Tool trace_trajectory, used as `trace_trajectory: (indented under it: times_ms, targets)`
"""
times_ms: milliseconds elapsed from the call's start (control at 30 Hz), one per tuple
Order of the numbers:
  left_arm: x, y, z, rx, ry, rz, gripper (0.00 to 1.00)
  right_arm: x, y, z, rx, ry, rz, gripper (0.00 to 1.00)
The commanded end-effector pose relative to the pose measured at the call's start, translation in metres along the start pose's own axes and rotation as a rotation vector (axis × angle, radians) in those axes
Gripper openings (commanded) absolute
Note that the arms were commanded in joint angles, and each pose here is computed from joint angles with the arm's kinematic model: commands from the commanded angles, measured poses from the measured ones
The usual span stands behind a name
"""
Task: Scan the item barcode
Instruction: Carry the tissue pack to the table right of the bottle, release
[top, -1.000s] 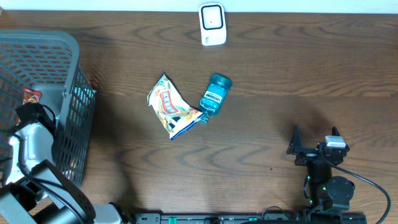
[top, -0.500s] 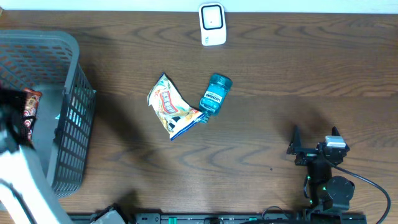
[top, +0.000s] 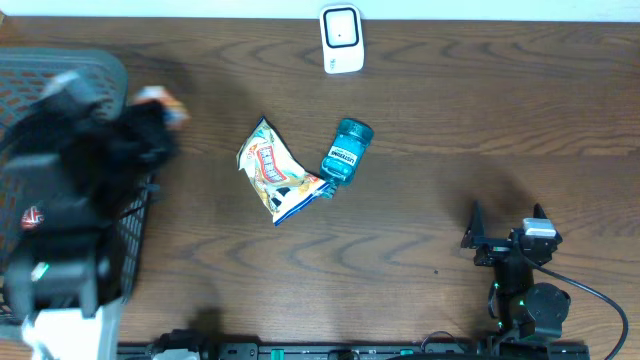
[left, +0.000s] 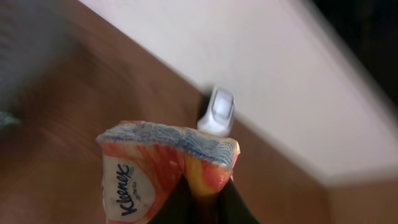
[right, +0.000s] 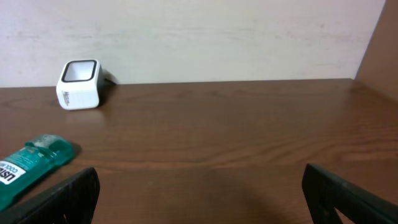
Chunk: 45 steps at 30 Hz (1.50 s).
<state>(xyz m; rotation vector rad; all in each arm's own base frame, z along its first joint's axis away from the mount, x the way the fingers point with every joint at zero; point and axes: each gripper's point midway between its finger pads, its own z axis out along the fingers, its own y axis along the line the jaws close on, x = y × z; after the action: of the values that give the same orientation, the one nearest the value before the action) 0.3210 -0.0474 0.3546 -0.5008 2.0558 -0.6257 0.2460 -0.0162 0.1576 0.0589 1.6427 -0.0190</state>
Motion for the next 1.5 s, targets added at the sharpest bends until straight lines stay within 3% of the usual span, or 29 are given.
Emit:
trace_trajectory:
  times_ms: [0,133,300,467,633,733,767,800,900,1000,1067,1300,1467]
  targets:
    - [0.044,-0.024,0.050,0.000,0.144,0.275,0.07,0.002,0.003,0.000,-0.013,0.006,0.013,0.99]
    - [0.116,-0.052,0.115,0.066,0.332,0.479,0.07,0.002,0.003,0.000,-0.013,0.006,0.013,0.99]
    - [0.197,-0.065,0.179,0.099,0.476,0.570,0.07,0.002,0.003,0.000,-0.013,0.006,0.013,0.99]
    - [0.263,-0.067,0.218,0.131,0.560,0.653,0.08,0.002,0.003,0.000,-0.013,0.006,0.013,0.99]
    - [0.307,-0.061,0.227,0.151,0.636,0.761,0.07,0.002,0.003,0.000,-0.013,0.006,0.013,0.99]
    - [0.315,-0.059,0.228,0.148,0.653,0.770,0.09,0.002,0.003,0.000,-0.013,0.006,0.013,0.99]
    - [0.316,-0.058,0.228,0.145,0.657,0.771,0.17,0.002,0.003,0.000,-0.013,0.006,0.013,0.99]
    - [0.317,-0.056,0.228,0.141,0.662,0.771,0.37,0.002,0.003,0.000,-0.013,0.006,0.013,0.99]
    - [0.318,-0.053,0.228,0.132,0.672,0.771,0.76,0.002,0.003,0.000,-0.013,0.006,0.013,0.99]
    - [0.318,-0.050,0.227,0.123,0.682,0.772,0.95,0.002,0.003,0.000,-0.013,0.006,0.013,0.99]
    - [0.318,-0.048,0.226,0.117,0.688,0.771,1.00,0.002,0.003,0.000,-0.013,0.006,0.013,0.99]
    - [0.287,-0.005,0.227,-0.158,0.603,0.867,0.98,0.002,0.003,0.000,-0.013,0.006,0.013,0.99]
    - [0.269,0.002,0.212,-0.222,0.585,0.921,0.98,0.002,0.003,0.000,-0.013,0.006,0.013,0.99]
